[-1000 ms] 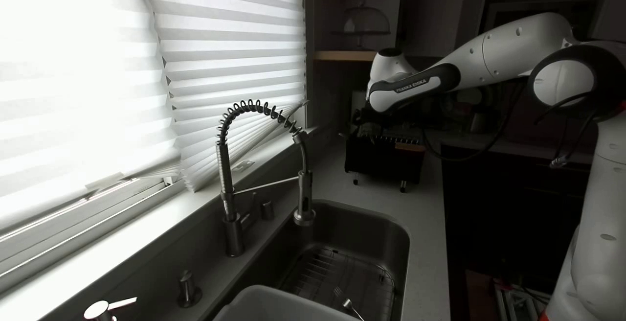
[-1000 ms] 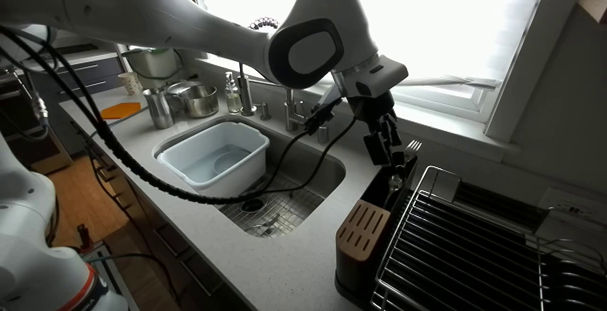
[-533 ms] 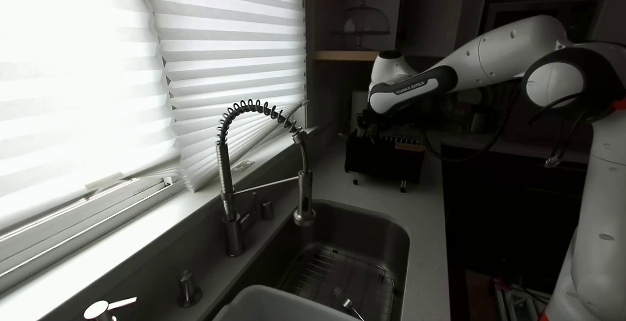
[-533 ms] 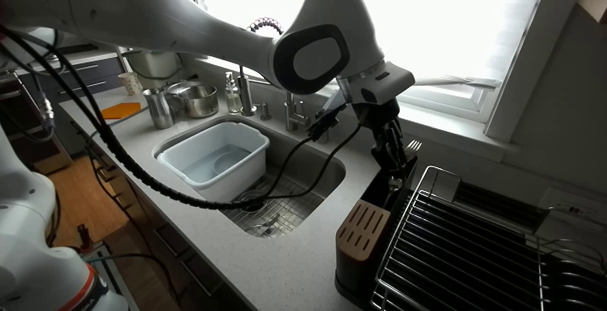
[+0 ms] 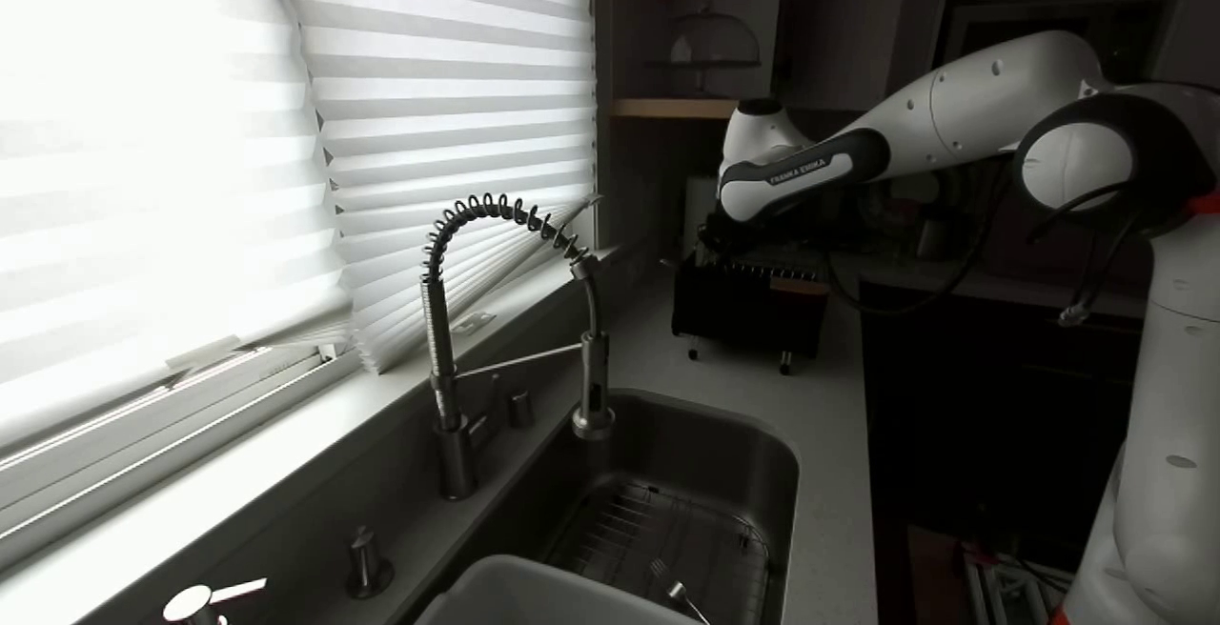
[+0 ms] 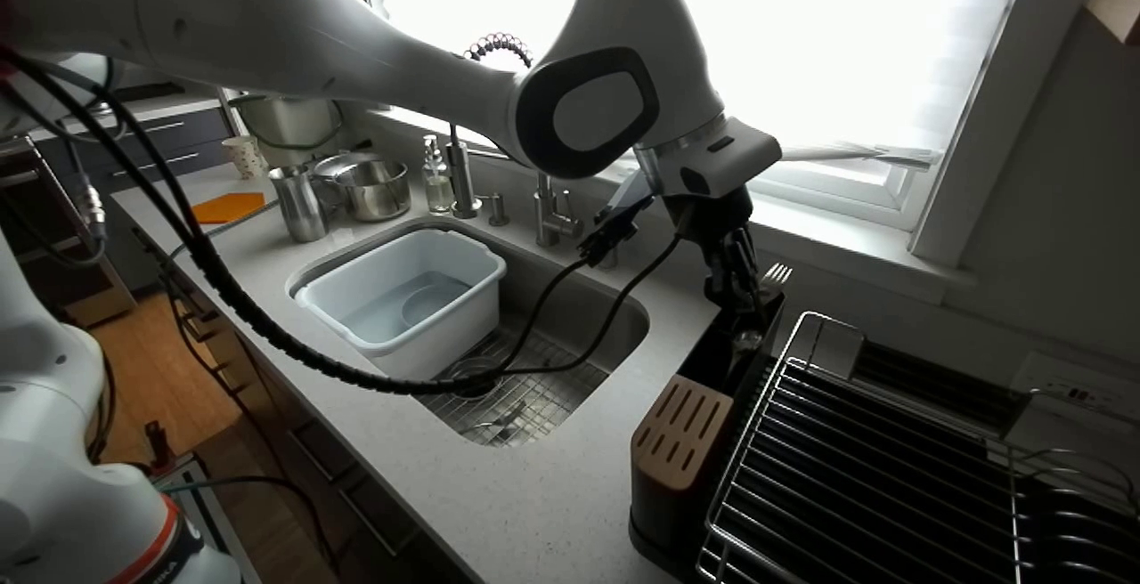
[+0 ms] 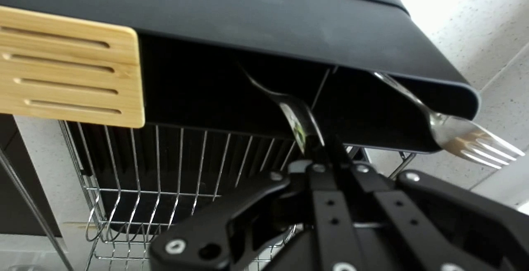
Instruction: Pick up the spoon and place it next to the fork and pick up the fork and place it where the spoon was
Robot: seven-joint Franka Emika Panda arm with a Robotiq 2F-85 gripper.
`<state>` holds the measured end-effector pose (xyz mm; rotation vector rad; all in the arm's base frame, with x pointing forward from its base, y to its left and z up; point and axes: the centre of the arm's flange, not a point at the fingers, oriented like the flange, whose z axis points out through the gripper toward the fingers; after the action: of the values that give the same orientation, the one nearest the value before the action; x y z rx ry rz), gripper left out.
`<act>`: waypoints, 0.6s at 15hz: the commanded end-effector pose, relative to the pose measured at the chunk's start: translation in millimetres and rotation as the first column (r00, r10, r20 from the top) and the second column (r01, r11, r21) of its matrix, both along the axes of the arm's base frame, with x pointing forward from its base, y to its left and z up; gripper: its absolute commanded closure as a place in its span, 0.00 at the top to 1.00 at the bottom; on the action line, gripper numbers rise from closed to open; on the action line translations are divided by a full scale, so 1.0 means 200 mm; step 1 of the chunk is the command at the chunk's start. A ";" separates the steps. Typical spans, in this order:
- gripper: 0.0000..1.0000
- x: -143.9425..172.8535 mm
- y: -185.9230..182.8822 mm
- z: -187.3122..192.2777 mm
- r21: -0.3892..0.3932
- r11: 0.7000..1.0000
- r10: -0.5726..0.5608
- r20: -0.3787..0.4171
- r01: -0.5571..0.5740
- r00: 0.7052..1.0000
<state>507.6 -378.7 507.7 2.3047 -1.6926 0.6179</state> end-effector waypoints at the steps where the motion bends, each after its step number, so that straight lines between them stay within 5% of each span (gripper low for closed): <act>1: 0.01 -0.01 0.00 0.06 0.000 1.000 -0.012 -0.007 0.012 1.000; 9: 0.01 -0.13 0.09 0.39 -0.050 0.999 0.005 0.072 -0.002 0.997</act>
<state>498.5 -374.1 561.3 2.2856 -1.6957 0.7302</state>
